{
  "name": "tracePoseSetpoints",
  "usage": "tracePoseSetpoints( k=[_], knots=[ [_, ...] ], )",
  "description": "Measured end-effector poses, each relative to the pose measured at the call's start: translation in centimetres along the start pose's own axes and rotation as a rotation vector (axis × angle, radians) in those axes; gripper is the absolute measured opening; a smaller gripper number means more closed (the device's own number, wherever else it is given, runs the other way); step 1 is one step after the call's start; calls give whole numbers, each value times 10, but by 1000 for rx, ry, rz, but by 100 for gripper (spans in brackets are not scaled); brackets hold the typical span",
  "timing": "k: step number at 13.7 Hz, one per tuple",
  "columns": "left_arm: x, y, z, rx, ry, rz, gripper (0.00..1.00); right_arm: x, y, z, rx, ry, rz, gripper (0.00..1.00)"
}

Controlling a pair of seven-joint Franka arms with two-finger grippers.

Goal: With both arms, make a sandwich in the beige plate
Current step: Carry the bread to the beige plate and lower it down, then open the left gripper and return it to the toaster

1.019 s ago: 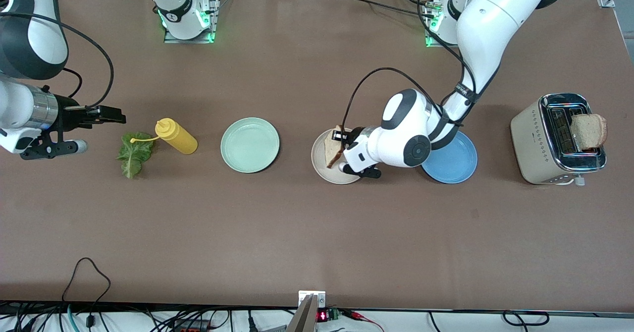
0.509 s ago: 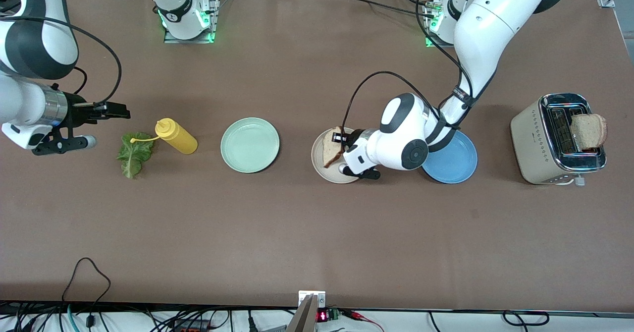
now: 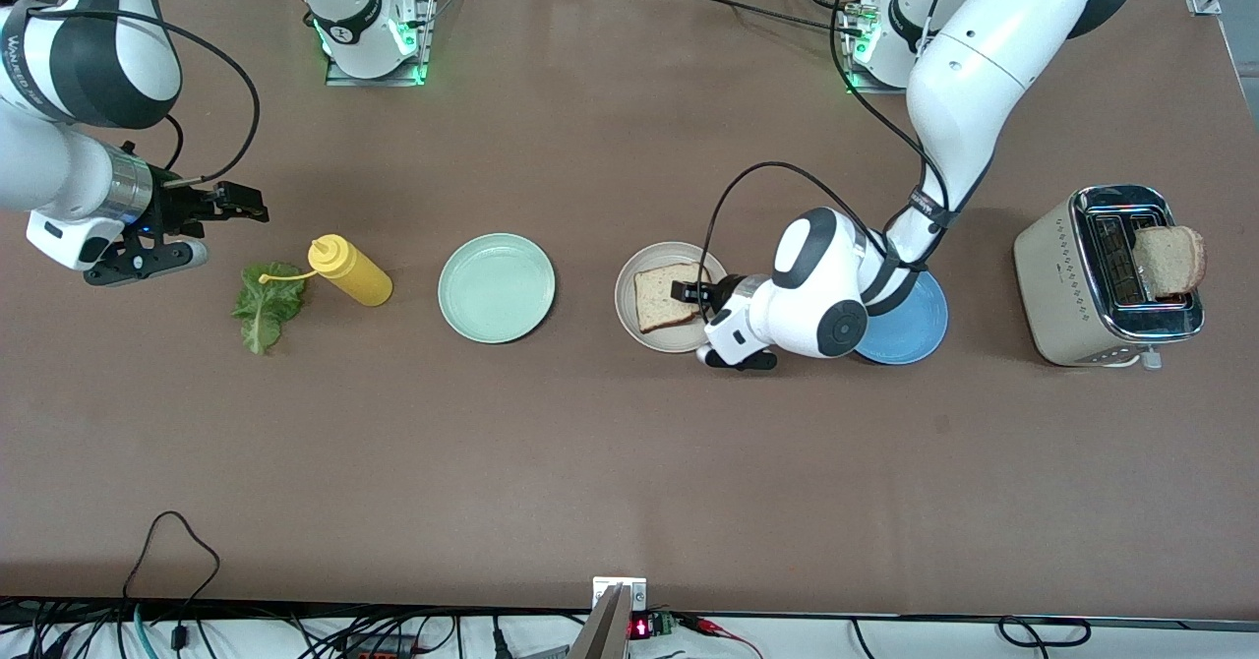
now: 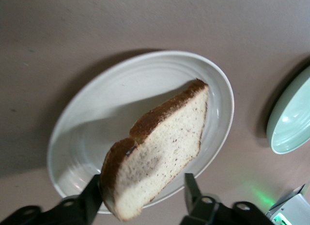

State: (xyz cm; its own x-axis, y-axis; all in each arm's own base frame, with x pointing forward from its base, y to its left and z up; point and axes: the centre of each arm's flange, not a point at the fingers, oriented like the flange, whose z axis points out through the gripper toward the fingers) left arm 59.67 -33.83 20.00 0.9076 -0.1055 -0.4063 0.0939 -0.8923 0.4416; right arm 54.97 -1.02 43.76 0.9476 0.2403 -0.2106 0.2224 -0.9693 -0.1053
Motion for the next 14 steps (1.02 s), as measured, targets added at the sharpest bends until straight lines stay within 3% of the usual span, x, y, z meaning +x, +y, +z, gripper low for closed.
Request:
tracePoseSetpoints(
  k=[2,6,10,13,14],
  knots=[
    [5,3,-15,-12,28,3,99,-1,1,0,-11,4,-14,100],
    [-2,31,-78,-23,123,50,100,2,2,-2,-22,30,-55,100],
    [-24,19,-172,178,247,112,100,7,6,-5,-40,72,-163,100],
    [-30,-35,-242,371,331,80,100,8,6,-3,-43,75,-212,100],
    [-33,-55,-267,403,365,53,100,9,6,-3,-45,76,-232,100]
  ],
)
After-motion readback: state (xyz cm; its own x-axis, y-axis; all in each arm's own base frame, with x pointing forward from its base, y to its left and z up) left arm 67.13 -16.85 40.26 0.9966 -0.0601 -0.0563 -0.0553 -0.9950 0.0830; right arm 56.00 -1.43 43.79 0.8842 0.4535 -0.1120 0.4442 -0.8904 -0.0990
